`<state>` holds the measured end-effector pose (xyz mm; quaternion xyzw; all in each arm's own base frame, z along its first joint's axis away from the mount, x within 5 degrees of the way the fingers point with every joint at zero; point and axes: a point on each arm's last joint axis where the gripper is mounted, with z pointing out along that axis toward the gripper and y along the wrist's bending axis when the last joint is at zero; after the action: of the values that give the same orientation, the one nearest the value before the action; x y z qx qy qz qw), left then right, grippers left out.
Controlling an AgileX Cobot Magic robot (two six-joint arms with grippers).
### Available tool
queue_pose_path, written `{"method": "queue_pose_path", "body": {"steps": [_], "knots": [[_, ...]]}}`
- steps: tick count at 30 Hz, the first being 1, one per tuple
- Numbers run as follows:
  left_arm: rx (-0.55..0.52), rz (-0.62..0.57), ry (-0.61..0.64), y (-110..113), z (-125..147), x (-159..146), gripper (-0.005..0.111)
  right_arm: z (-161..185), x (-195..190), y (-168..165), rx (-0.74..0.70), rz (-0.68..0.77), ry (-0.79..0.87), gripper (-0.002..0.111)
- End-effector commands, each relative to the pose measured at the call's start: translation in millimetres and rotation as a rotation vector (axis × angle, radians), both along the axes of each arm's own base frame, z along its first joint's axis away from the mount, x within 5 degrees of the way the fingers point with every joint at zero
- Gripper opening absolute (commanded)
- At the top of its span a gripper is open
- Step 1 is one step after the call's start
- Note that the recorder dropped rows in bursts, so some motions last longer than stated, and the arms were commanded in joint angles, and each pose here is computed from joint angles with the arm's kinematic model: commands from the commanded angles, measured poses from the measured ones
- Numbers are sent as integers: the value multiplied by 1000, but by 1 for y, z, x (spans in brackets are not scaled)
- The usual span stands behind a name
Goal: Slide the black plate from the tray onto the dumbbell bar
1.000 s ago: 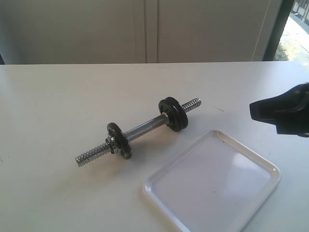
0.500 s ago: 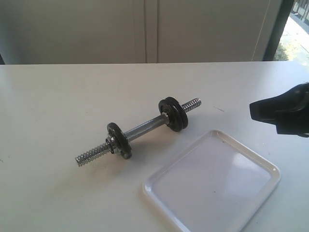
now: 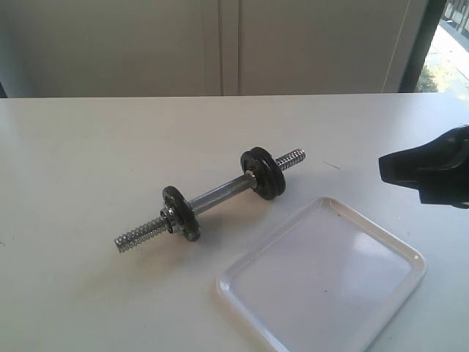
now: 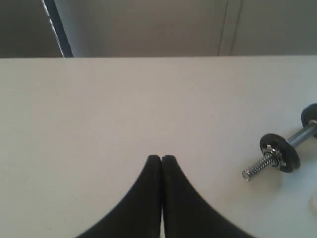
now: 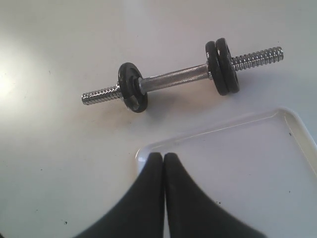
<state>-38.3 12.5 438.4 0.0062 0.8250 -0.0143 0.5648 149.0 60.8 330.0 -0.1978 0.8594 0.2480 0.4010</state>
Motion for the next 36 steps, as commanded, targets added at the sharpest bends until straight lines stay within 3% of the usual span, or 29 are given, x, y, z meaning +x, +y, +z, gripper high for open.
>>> {"method": "queue_pose_path", "body": {"steps": [1, 8, 16, 23, 33, 36], "knots": [[-19, 50, -111, 2, -15, -50, 0, 0, -1, 0, -7, -1, -13, 0], [-29, 62, -235, 5, -28, -87, 0, 0, -1, 0, -7, -1, -13, 0], [-31, 62, -248, 5, -32, -92, 0, 0, -1, 0, -7, -1, -13, 0], [-25, 63, -200, 5, -51, -82, 0, 0, -1, 0, -7, -1, -13, 0], [3, 62, 47, 0, -102, -25, 0, 0, -1, 0, -7, -1, -13, 0], [29, 92, 41, 3, -108, -14, 0, 0, -1, 0, -7, -1, -13, 0]]}}
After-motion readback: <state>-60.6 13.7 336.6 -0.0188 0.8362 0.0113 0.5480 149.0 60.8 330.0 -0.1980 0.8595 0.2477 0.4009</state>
